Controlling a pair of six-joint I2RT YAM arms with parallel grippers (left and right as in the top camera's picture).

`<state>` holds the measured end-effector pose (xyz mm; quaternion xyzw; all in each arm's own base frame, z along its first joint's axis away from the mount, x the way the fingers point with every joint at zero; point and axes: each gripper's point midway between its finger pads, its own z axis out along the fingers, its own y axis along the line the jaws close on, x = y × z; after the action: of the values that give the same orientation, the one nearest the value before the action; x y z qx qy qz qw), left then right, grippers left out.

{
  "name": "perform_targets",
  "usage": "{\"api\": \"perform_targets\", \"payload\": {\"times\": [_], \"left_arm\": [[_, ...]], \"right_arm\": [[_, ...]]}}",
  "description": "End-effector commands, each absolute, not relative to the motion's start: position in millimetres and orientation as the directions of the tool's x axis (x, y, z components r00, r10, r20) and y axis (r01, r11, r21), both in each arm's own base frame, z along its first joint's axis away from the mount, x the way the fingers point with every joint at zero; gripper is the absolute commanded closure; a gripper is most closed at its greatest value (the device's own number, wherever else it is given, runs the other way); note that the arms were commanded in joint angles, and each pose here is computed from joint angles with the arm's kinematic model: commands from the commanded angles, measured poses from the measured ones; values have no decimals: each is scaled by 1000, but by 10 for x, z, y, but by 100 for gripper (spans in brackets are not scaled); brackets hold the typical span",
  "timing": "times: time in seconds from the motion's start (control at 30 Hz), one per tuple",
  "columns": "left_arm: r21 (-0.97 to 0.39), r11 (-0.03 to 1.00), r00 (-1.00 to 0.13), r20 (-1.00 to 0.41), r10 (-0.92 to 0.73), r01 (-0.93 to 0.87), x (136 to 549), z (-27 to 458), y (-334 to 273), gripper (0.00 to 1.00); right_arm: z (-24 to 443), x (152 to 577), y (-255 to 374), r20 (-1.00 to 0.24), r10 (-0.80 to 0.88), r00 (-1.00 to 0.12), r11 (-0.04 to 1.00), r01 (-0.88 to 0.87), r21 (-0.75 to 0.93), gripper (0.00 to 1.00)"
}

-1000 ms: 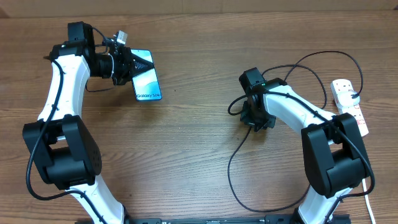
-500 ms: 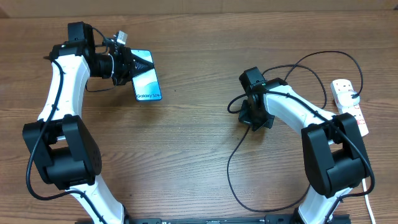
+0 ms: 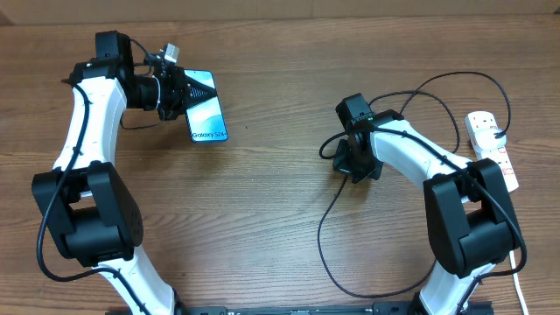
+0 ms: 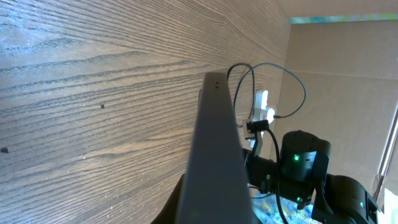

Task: Plug charger to phone and switch on socket

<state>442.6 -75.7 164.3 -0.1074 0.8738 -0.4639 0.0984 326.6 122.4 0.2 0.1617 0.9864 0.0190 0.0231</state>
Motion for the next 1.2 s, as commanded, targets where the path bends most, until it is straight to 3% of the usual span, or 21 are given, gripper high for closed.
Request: {"api": "perform_targets", "payload": {"times": [0.0, 0.07, 0.17, 0.37, 0.5, 0.67, 1.17], "left_arm": [[-844, 528, -960, -62, -271, -95, 4427, 1654, -808, 96], [-860, 504, -963, -63, -262, -81, 4420, 1700, -839, 96], [-921, 388, -971, -111, -211, 21, 4398, 1933, -965, 96], [-973, 184, -971, -174, -167, 142, 4363, 2321, -1084, 96], [-978, 125, -970, -185, -155, 167, 4340, 2426, -1110, 96], [-980, 97, -974, -184, -132, 172, 4303, 2467, -1198, 96], [-990, 37, -986, -139, -95, 136, 4234, 2550, -1339, 96]], "right_arm": [[-61, 3214, 1305, 4, 302, -953, 950, 301, 86, 96], [-9, 3208, 1509, 38, 217, -975, 955, 220, 201, 96], [260, 3213, 1928, 18, 34, -999, 893, 39, 449, 96], [1257, 3115, 2569, -244, -207, -947, 545, -319, 776, 96], [1673, 2999, 2762, -358, -246, -901, 396, -430, 811, 96], [1890, 2756, 3023, -403, -312, -860, 246, -483, 840, 96], [2280, 2729, 3513, -414, -263, -871, 144, -460, 876, 96]]}}
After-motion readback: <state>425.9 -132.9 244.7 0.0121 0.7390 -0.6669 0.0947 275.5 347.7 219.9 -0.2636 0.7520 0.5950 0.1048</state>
